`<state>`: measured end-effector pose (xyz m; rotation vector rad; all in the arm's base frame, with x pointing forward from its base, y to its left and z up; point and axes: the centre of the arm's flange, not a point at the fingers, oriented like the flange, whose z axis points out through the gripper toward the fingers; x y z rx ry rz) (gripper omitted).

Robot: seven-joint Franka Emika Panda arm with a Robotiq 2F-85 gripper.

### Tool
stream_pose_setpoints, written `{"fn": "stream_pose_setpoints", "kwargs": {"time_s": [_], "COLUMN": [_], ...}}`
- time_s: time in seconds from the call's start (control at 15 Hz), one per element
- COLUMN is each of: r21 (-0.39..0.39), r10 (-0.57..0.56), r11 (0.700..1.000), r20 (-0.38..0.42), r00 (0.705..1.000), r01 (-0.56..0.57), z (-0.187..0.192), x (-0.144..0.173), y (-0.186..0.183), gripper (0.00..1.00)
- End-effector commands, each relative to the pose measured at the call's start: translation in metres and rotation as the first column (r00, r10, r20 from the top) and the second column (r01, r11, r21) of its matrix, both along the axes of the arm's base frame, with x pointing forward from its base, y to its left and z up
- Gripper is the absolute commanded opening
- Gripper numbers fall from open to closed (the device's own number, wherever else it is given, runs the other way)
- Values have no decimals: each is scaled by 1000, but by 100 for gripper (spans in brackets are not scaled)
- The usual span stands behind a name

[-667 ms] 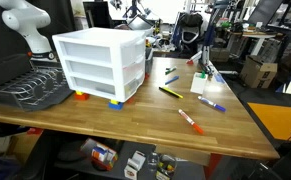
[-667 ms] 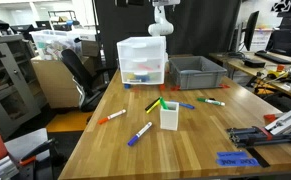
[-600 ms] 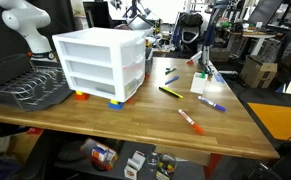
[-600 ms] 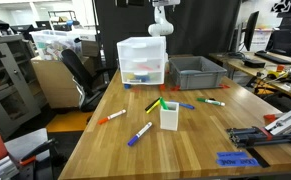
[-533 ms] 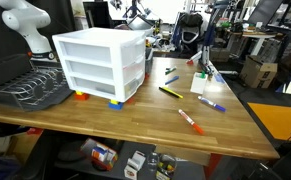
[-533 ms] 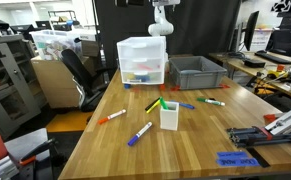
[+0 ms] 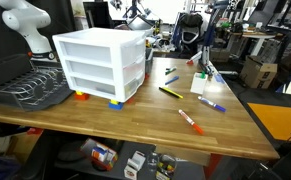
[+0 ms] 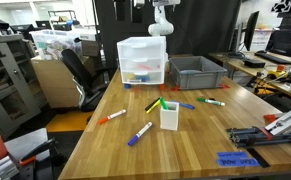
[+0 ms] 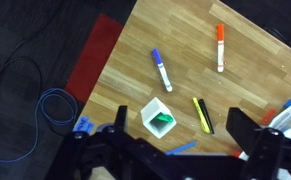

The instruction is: Move the yellow pen to the right

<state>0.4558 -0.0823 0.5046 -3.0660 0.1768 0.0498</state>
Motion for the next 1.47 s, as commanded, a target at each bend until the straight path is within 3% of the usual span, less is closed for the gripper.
{"fn": "stream_pose_setpoints", "kwargs": {"time_s": [0.0,0.13,0.2,0.73,1.0,1.2,1.4], "r21": [7,-6,-10,-28,-99,-185,-246], "r10": [120,203,141,204,358,430,469], "r11": [993,979,990,979,930,892,868], "r20": [20,9,4,-1,8,73,126], "r00": [993,979,990,979,934,900,874], "r01": [-120,-203,-141,-204,-355,-412,-430], "z": [-21,-36,-29,-40,-68,-103,-142], "x": [24,37,26,39,47,61,75], "y": [32,51,51,62,128,186,214], "gripper": [100,100,100,100,100,100,100]}}
